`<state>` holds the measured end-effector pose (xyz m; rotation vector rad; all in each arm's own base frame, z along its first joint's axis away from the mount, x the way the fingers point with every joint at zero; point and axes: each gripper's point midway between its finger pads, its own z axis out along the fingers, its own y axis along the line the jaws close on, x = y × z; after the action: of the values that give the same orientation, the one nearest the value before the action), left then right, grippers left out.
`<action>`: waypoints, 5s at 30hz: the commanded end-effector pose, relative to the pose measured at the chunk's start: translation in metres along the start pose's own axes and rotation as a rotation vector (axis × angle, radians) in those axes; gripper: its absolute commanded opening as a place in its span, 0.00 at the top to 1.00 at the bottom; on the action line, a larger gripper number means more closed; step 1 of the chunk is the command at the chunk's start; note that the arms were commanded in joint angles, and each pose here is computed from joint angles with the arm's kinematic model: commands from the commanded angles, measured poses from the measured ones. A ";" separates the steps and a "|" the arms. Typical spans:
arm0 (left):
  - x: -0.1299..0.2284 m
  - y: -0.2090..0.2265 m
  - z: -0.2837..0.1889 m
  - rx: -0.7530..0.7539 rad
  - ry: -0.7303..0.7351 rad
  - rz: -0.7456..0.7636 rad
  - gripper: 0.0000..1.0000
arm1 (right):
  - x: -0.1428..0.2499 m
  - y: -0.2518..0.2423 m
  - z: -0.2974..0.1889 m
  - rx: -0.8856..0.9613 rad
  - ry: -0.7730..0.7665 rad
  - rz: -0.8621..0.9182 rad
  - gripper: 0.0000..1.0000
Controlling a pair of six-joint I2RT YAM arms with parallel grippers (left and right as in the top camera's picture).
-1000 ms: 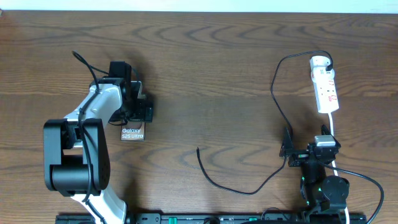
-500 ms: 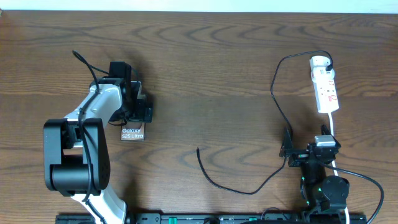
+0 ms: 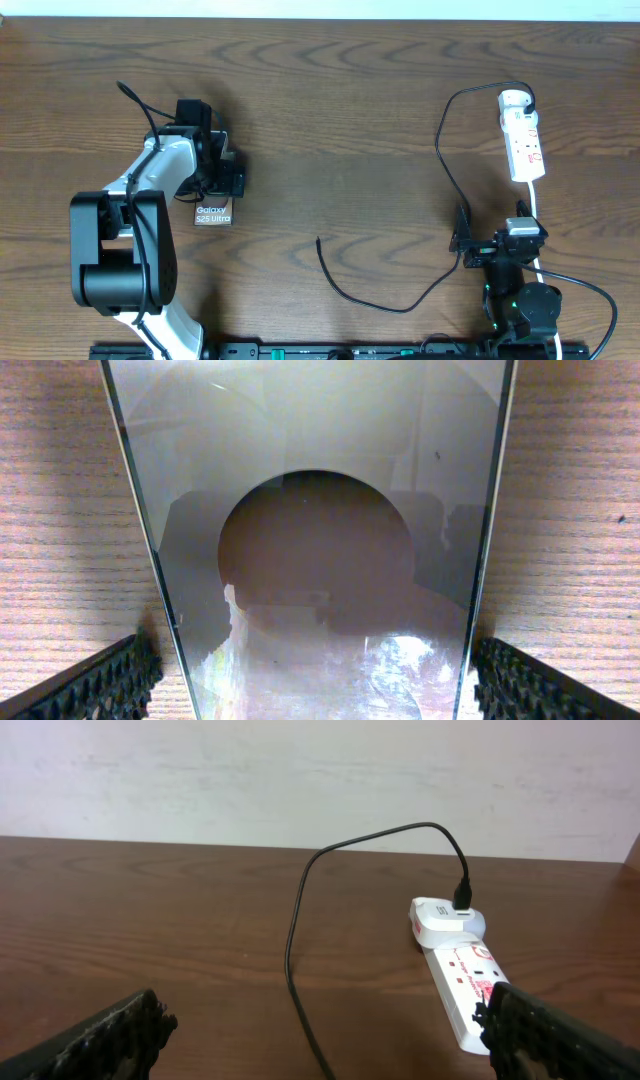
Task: Plug charger to phone and switch on socket
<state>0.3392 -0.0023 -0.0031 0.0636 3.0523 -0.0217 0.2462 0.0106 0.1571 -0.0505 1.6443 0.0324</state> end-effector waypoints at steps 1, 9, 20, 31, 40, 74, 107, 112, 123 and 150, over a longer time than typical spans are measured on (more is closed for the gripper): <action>0.012 0.001 0.008 -0.010 0.036 0.010 0.01 | 0.000 0.001 0.000 -0.005 0.000 -0.008 0.01; 0.012 0.001 0.008 -0.010 0.036 0.011 0.01 | 0.000 0.001 0.000 -0.005 0.000 -0.008 0.01; 0.015 0.001 0.008 -0.010 0.044 0.011 0.01 | 0.000 0.001 0.000 -0.005 0.000 -0.008 0.01; 0.017 0.001 0.008 -0.010 0.051 0.010 0.01 | 0.000 0.001 0.000 -0.005 0.000 -0.008 0.01; 0.028 0.001 0.014 -0.009 0.076 0.010 0.01 | 0.000 0.001 0.000 -0.005 0.000 -0.008 0.01; 0.017 0.006 0.015 -0.036 0.031 0.042 0.01 | 0.000 0.001 0.000 -0.005 0.000 -0.008 0.01; 0.017 0.006 0.015 -0.036 0.032 0.041 0.06 | 0.000 0.001 0.000 -0.005 0.000 -0.008 0.01; 0.017 0.006 0.015 -0.036 0.032 0.041 0.06 | 0.000 0.001 0.000 -0.005 0.000 -0.008 0.01; 0.017 0.006 0.015 -0.036 0.032 0.041 0.12 | 0.000 0.001 0.000 -0.005 0.000 -0.008 0.01; 0.020 0.006 0.015 -0.035 0.045 0.041 0.19 | 0.000 0.001 0.000 -0.004 0.000 -0.008 0.01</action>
<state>0.3391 -0.0015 -0.0040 0.1069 3.0231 -0.0029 0.2462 0.0106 0.1570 -0.0502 1.6447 0.0327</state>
